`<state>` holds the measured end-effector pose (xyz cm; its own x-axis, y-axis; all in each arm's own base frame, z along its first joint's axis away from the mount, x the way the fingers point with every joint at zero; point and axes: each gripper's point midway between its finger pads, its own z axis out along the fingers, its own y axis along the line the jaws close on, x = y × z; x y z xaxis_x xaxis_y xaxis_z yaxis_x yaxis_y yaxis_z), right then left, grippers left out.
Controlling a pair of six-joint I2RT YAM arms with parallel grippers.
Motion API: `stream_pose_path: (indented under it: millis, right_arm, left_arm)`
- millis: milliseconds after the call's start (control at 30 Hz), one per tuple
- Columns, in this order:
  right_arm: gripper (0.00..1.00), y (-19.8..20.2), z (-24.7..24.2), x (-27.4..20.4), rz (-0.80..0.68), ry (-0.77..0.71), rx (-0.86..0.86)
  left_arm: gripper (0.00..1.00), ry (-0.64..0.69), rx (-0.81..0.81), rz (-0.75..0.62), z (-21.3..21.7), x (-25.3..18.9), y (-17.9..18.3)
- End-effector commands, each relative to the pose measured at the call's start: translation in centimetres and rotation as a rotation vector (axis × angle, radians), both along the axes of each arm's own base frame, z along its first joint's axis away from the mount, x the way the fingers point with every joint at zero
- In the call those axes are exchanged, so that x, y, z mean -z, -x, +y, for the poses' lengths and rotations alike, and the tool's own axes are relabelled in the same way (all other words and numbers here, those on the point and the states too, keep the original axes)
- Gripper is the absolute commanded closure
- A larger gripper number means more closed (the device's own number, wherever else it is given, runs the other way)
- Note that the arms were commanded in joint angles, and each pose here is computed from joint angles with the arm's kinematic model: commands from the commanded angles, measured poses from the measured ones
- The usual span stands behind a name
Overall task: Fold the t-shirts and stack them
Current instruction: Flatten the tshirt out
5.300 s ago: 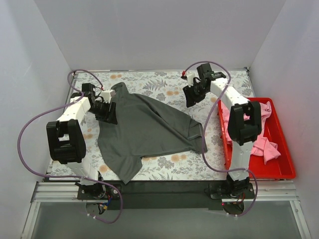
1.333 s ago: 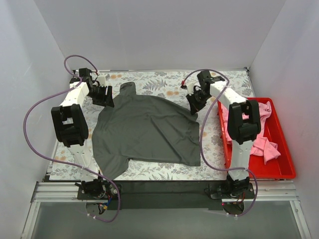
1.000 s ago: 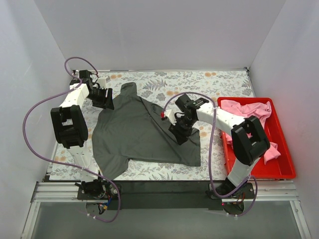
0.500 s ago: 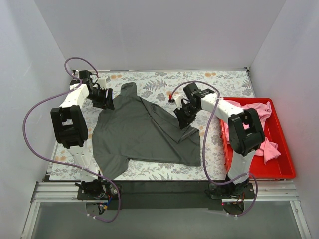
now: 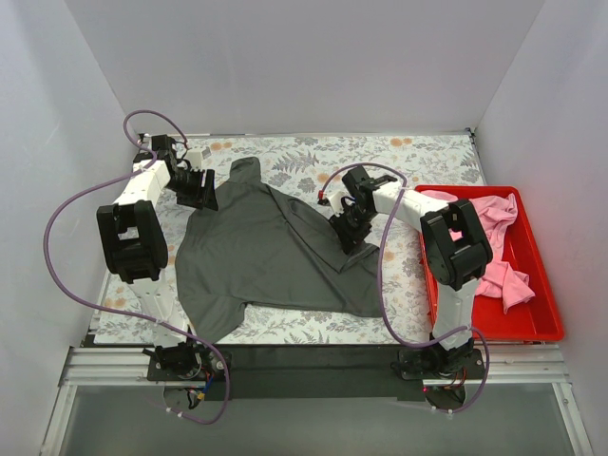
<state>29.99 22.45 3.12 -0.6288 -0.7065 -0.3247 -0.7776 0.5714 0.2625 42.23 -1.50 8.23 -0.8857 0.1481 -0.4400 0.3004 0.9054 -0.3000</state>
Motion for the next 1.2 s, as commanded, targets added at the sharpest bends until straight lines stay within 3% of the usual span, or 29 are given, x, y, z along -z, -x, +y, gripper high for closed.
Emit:
stream_pose_path:
  millis: [0, 167, 200, 233, 500, 633, 800, 967, 1167]
  right_arm:
    - [0.71, -0.2, 0.0, 0.7, -0.019, 0.014, -0.009]
    - [0.87, 0.0, -0.1, 0.8, -0.016, 0.013, -0.020]
    - [0.97, 0.0, -0.1, 0.7, -0.016, 0.012, -0.022]
    - [0.99, 0.0, 0.0, 0.4, -0.018, 0.005, -0.021]
    - [0.99, -1.6, 0.5, -5.1, -0.143, -0.044, -0.045]
    - [0.99, -3.1, -0.3, -7.0, -0.234, -0.004, -0.045]
    - [0.99, -5.1, -1.3, -7.5, -0.296, 0.055, -0.036]
    - [0.99, -7.7, -2.7, -7.8, -0.355, 0.118, -0.011]
    - [0.99, -10.3, -5.6, -7.8, -0.390, 0.186, 0.031]
  left_arm:
    - [0.43, -0.003, 0.004, -0.069, 0.1, -2.3, -0.3]
    - [0.43, -0.008, 0.003, -0.073, 0.2, -2.5, -0.5]
    - [0.43, -0.011, 0.004, -0.079, 0.2, -2.7, -0.7]
    - [0.43, -0.012, 0.004, -0.079, 0.3, -2.7, -0.7]
    - [0.43, 0.002, -0.018, -0.131, 0.4, -4.3, -2.3]
    - [0.43, 0.039, -0.046, -0.242, 0.2, -7.9, -6.1]
    - [0.44, 0.104, -0.094, -0.265, 0.0, -7.7, -10.4]
    - [0.46, 0.114, -0.110, -0.216, -0.2, -4.4, -12.4]
    - [0.44, 0.012, -0.090, -0.123, 0.4, 0.2, -9.3]
